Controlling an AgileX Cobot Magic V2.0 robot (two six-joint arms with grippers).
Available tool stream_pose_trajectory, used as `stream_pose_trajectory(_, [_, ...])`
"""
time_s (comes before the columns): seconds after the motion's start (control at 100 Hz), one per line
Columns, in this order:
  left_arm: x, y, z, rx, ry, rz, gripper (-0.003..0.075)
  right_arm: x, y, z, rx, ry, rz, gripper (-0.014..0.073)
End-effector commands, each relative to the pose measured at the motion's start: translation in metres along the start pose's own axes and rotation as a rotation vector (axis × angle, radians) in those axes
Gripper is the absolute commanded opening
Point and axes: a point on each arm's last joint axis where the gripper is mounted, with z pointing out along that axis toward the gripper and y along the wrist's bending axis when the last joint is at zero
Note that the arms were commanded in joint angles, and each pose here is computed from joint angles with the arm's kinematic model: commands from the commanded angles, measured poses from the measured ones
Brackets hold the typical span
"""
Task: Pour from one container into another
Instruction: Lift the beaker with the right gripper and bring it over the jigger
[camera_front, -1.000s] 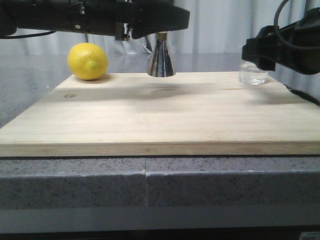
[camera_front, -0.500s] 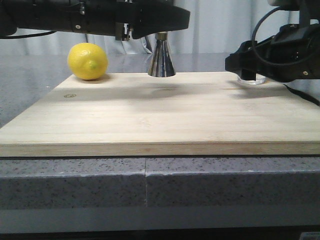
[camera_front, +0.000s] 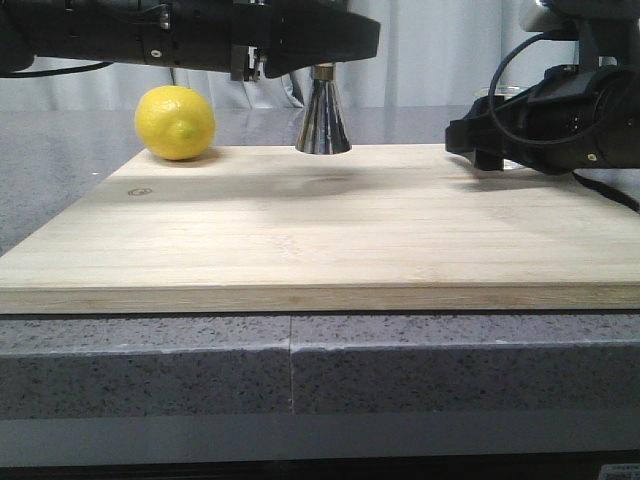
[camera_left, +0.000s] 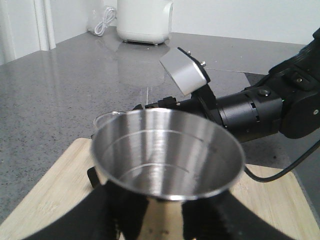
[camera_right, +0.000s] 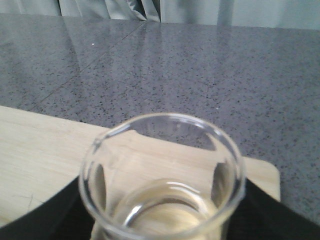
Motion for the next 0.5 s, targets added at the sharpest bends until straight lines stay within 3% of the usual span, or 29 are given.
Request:
stream_pose_trajectory(0.0, [-0.043, -0.012, -0.004, 0.055, -0.166, 0.044, 0.026, -0.025, -0.002, -0.001, -0.004, -0.126, -0.009, 0.0367])
stream_pose_trajectory(0.13, [-0.043, -0.012, -0.004, 0.055, -0.166, 0.044, 0.026, -0.024, -0.002, -0.001, -0.003, -0.12, -0.009, 0.0314])
stream_pose_trajectory(0.49, [-0.043, -0.012, -0.004, 0.055, -0.166, 0.044, 0.026, -0.044, 0.0, -0.012, -0.009, -0.144, -0.037, 0.0314])
